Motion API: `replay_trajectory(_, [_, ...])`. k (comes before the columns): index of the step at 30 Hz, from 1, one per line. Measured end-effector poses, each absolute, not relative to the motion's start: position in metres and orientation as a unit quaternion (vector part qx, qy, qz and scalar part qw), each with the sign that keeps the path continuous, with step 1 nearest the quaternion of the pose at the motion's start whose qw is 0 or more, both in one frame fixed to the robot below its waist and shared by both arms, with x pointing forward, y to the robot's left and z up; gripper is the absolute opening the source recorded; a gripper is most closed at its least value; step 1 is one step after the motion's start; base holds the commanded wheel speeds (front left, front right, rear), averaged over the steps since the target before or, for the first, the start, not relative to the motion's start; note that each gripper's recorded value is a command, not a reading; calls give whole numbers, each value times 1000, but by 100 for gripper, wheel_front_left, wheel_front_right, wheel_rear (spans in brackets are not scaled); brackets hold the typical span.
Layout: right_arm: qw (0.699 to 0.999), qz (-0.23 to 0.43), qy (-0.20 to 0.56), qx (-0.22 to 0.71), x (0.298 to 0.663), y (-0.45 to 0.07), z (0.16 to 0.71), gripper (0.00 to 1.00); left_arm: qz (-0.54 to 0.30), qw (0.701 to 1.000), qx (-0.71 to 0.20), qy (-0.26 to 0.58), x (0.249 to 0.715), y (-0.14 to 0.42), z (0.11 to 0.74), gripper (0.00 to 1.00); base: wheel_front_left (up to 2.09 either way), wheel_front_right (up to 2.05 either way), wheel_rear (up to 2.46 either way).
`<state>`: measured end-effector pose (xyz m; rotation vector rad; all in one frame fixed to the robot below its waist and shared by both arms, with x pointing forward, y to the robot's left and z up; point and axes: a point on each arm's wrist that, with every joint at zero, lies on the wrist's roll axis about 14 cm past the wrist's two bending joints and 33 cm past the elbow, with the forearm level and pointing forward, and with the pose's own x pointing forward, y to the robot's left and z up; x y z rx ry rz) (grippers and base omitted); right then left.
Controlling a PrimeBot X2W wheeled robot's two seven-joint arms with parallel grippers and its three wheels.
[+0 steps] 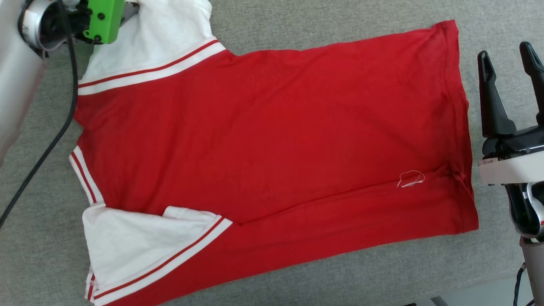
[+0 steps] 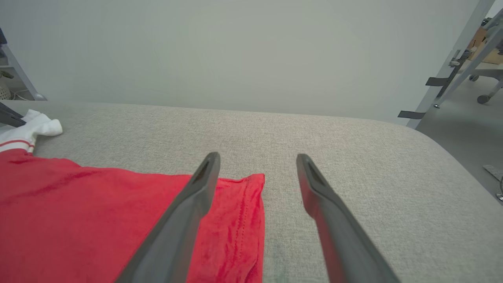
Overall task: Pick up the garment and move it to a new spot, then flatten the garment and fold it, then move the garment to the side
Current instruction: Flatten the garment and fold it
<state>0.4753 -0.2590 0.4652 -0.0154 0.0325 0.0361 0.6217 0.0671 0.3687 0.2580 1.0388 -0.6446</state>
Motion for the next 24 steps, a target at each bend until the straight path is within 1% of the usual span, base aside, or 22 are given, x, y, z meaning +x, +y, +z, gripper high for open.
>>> replay_trajectory(2, [1000, 12, 20, -10, 474, -263, 462, 100, -302, 807, 125, 493, 621, 69, 363, 100, 0, 0, 0])
replay_trajectory(3, [1000, 10, 21, -12, 474, -266, 462, 100, -303, 805, 124, 494, 621, 69, 362, 70, 0, 0, 0])
replay_trajectory(4, [1000, 9, 20, -13, 474, -266, 463, 100, -303, 805, 123, 495, 620, 70, 362, 0, 0, 0, 0])
replay_trajectory(8, [1000, 14, -1, -22, 481, -268, 477, 100, -313, 813, 124, 475, 617, 66, 367, 0, 0, 0, 0])
replay_trajectory(13, [997, 27, -40, -53, 494, -275, 515, 100, -326, 836, 113, 426, 611, 60, 388, 0, 0, 0, 0])
replay_trajectory(18, [992, 47, -67, -96, 509, -280, 562, 100, -351, 860, 123, 349, 602, 50, 429, 0, 0, 0, 0])
replay_trajectory(20, [991, 56, -55, -108, 515, -280, 570, 100, -358, 863, 133, 332, 593, 51, 439, 0, 0, 0, 0])
replay_trajectory(21, [991, 60, -37, -110, 518, -279, 570, 100, -361, 864, 135, 323, 588, 51, 443, 0, 0, 0, 0])
replay_trajectory(23, [992, 68, 13, -109, 523, -278, 561, 100, -366, 868, 135, 309, 579, 52, 450, 0, 0, 0, 0])
replay_trajectory(24, [990, 73, 50, -108, 524, -278, 551, 100, -368, 869, 137, 300, 575, 53, 455, 0, 0, 0, 0])
